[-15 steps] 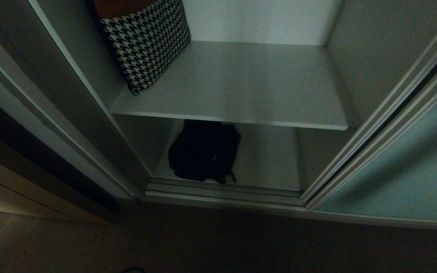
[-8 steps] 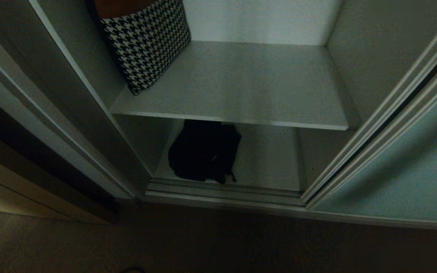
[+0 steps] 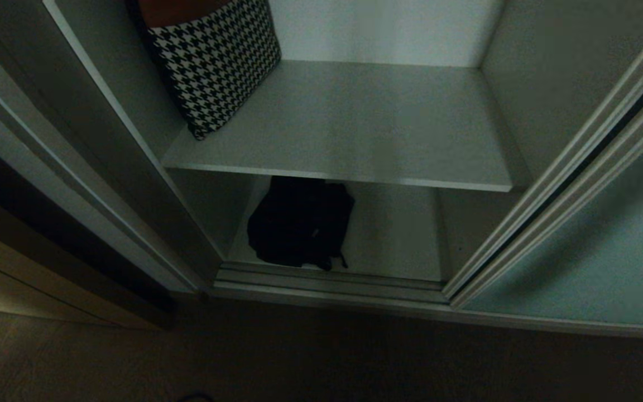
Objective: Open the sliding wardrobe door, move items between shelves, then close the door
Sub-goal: Close the door
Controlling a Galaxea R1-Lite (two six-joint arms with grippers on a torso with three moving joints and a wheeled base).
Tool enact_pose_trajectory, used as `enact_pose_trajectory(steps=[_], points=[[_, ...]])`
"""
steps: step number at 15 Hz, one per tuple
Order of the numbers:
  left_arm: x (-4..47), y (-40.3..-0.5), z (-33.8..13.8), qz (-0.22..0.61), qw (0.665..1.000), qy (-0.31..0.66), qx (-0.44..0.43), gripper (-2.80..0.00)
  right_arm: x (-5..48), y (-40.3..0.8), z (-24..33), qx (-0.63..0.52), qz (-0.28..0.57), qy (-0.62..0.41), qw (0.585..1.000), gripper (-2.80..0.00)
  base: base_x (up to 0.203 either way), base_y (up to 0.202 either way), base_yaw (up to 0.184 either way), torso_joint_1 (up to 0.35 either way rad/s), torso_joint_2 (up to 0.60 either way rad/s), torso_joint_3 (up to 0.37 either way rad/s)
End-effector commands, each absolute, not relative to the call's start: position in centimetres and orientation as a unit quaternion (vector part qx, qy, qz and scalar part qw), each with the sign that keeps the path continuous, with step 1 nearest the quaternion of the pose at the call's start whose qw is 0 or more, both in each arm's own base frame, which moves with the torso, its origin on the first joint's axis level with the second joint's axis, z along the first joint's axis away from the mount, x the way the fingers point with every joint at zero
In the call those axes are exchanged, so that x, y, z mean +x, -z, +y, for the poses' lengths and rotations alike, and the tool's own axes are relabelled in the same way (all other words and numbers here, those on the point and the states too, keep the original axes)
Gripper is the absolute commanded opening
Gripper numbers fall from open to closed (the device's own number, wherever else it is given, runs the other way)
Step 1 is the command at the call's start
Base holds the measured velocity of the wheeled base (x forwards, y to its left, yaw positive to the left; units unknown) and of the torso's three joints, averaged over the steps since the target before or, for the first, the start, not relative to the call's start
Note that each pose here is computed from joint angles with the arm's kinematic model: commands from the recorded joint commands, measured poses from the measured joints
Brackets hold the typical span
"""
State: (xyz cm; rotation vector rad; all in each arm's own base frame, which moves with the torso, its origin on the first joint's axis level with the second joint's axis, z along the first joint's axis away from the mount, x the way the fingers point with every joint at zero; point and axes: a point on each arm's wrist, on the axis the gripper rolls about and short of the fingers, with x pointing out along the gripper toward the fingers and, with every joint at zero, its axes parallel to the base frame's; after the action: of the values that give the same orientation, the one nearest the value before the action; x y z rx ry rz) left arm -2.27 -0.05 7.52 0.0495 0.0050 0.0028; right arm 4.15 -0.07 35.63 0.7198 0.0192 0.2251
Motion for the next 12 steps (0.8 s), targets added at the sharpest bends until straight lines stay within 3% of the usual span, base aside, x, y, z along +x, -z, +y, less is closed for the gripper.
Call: enact_pose_trajectory(steps=[1,12], points=[[-2.3,-7.5,0.0,0.003,1.0,-0.001,0.025,-2.8,5.8,-35.5,-0.9,0.362,0.029,-0.095,0.927,-2.8,0.0,0.0,0.0,0.0,0.0,0.0],[-2.3,-7.5,0.0,0.003,1.0,-0.001,0.025,-2.8,13.6,-35.5,-4.5,0.387,0.054,-0.132,0.911,-2.8,0.0,0.0,0.0,0.0,0.0,0.0]])
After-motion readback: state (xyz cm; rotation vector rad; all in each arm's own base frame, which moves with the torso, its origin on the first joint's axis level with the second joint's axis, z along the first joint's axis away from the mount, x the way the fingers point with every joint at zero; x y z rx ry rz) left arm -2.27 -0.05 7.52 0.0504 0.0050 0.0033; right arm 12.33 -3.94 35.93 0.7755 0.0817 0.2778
